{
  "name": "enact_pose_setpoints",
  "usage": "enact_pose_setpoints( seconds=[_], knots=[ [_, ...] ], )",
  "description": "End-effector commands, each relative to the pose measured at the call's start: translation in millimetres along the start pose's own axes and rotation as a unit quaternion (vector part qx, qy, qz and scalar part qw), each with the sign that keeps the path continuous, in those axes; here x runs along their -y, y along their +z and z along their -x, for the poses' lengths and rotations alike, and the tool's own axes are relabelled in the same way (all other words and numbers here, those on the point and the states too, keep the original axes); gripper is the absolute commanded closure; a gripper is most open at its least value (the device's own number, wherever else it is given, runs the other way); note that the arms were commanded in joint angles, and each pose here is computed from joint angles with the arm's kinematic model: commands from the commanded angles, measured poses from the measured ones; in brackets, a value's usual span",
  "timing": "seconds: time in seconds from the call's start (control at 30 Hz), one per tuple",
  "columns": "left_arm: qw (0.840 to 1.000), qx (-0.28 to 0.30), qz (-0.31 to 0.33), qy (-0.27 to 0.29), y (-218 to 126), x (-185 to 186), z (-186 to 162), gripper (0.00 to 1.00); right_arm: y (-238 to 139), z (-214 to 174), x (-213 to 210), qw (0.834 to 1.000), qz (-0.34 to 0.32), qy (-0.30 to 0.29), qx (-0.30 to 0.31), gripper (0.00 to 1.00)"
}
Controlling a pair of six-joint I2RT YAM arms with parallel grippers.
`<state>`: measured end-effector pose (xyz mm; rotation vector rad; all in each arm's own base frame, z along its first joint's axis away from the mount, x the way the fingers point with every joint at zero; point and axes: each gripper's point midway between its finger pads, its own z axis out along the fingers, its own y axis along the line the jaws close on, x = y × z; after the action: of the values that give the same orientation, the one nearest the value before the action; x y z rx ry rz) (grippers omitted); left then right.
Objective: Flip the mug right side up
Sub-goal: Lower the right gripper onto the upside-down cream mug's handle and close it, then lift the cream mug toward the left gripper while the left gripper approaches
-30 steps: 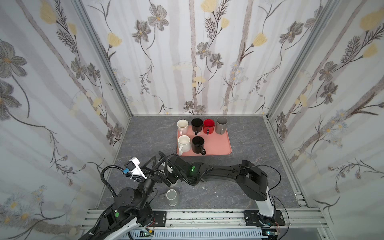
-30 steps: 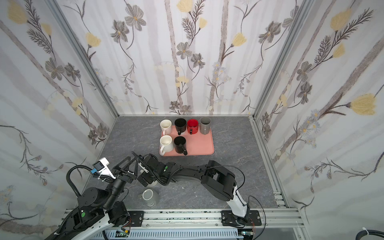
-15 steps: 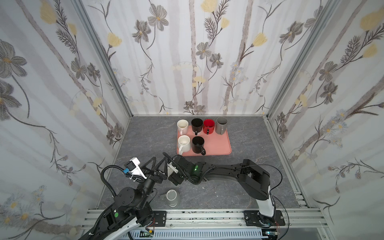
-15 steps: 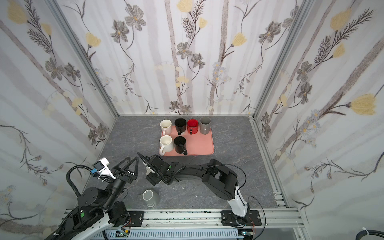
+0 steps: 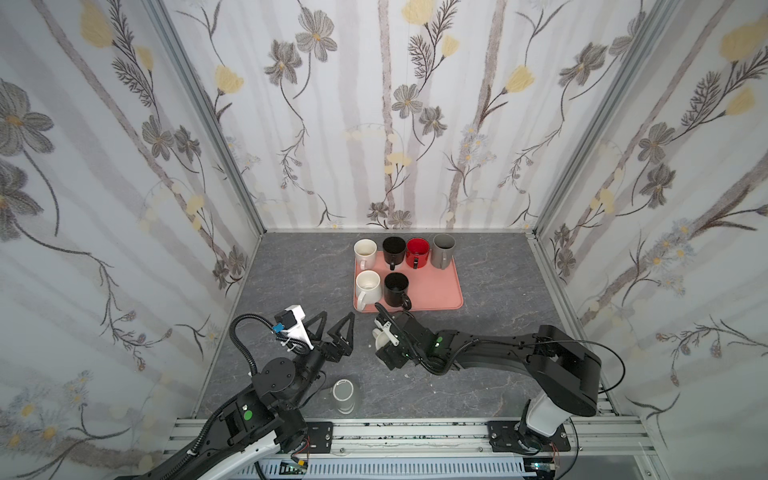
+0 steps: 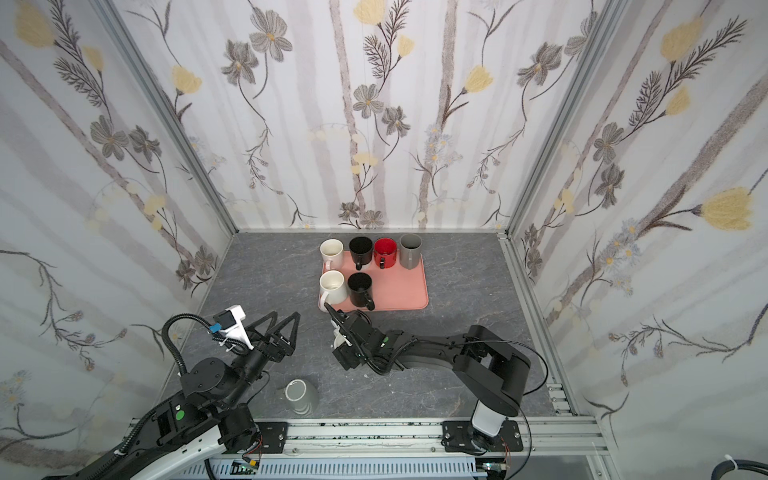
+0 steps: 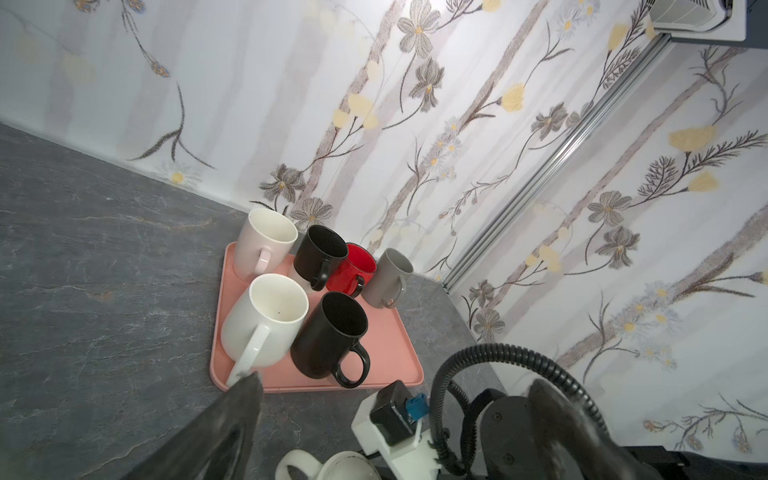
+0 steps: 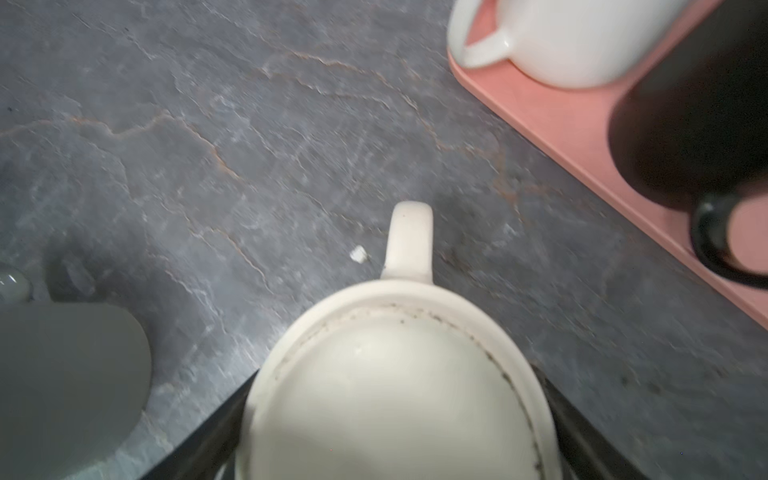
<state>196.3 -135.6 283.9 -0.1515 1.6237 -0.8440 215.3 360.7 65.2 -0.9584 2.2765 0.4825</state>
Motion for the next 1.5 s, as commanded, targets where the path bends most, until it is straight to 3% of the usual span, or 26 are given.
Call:
enact_pose_setpoints(
  seconds=[0.0, 0.1, 0.2, 0.5, 0.87, 1.03, 1.2, 1.47],
  knots=[
    [1.0, 0.005, -0.014, -0.005, 4, 8, 3, 0.0, -17, -23, 12, 0.999, -0.01, 0.033, -0.009, 0.22],
    [1.0, -0.001, -0.019, -0.003, 10, 12, -2, 0.0, -25, -41, 17, 0.999, -0.011, 0.047, -0.008, 0.07],
    [1.0, -0.013, -0.021, 0.003, 16, 15, -10, 0.0, -31, -45, 22, 0.998, -0.018, 0.062, 0.001, 0.0],
    [0.994, -0.097, 0.003, 0.056, 47, 16, -51, 0.02, -51, -61, 56, 0.991, -0.07, 0.112, 0.02, 0.0],
    [0.974, -0.204, 0.041, 0.093, 98, 5, -109, 0.1, -79, -79, 122, 0.962, -0.133, 0.234, 0.052, 0.0],
    [0.956, -0.252, 0.078, 0.129, 121, -8, -140, 0.16, -94, -68, 118, 0.962, -0.117, 0.233, 0.087, 0.0],
    [0.927, -0.314, 0.125, 0.164, 144, -31, -182, 0.2, -108, -56, 115, 0.96, -0.101, 0.233, 0.121, 0.01],
    [0.906, -0.35, 0.155, 0.181, 161, -51, -213, 0.21, -121, -50, 113, 0.958, -0.095, 0.232, 0.142, 0.01]
  ],
)
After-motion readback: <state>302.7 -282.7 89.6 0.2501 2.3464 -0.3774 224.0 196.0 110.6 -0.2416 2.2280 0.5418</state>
